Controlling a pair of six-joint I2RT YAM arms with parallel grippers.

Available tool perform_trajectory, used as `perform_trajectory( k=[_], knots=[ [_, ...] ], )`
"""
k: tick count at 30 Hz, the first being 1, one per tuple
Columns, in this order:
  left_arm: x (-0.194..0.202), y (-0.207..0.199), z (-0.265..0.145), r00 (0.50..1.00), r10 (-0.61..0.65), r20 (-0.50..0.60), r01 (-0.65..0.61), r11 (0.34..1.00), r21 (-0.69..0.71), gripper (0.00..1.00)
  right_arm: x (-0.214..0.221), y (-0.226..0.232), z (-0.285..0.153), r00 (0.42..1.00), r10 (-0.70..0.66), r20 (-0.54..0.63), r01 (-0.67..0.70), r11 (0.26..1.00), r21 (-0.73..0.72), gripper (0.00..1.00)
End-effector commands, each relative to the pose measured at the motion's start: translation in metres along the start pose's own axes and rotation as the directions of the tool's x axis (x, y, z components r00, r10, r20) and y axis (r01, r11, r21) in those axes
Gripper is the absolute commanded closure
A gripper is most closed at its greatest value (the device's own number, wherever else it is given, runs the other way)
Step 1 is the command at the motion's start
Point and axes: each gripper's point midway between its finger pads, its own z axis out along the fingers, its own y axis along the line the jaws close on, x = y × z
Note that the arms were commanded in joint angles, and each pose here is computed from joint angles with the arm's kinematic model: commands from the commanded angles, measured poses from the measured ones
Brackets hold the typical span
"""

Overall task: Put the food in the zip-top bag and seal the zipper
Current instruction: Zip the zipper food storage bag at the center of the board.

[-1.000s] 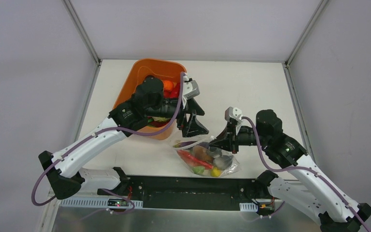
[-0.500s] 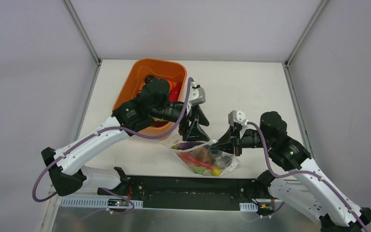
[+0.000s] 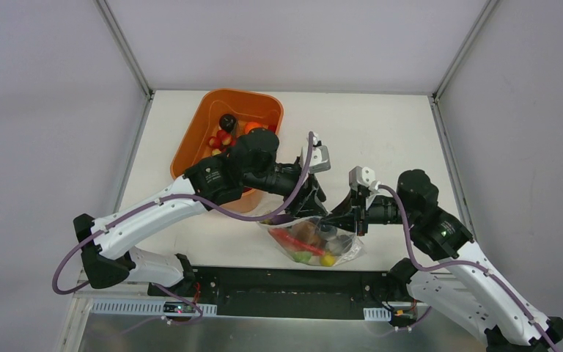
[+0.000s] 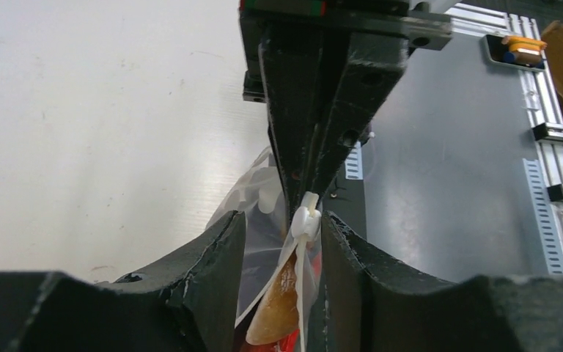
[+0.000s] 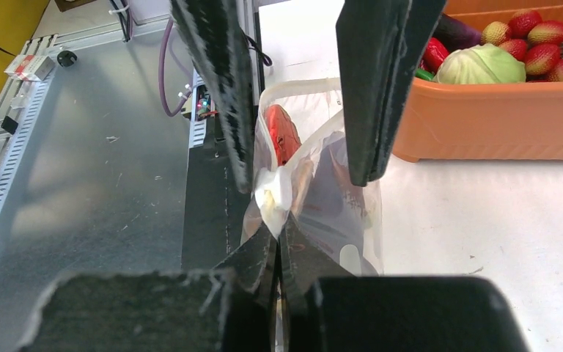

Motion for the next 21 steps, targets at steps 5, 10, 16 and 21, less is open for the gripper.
perform_trajectory(
  k=[5, 10, 16, 21],
  knots=[
    [-0.0086, 0.0093, 0.0012, 0.997, 0.074, -0.003, -0.074, 0.995, -0.073, 0.73, -0.0304, 0.0007, -0.0036, 0.990, -0.099, 0.101, 0.098, 0.995, 0.018, 1.00],
    [-0.0066, 0.0055, 0.0013, 0.997, 0.080, -0.011, -0.081, 0.996, -0.048, 0.92, -0.0315, -0.0029, -0.0041, 0.989, -0.098, 0.109, 0.094, 0.995, 0.040, 1.00],
    [-0.0043, 0.0020, 0.0014, 0.997, 0.077, -0.019, -0.078, 0.997, -0.028, 0.88, -0.0331, -0.0054, -0.0053, 0.987, -0.100, 0.124, 0.093, 0.994, 0.065, 1.00],
    [-0.0071, -0.0004, 0.0042, 0.997, 0.080, -0.005, -0.080, 0.997, -0.008, 0.61, -0.0328, -0.0027, -0.0049, 0.988, -0.099, 0.123, 0.094, 0.994, 0.047, 1.00]
  ],
)
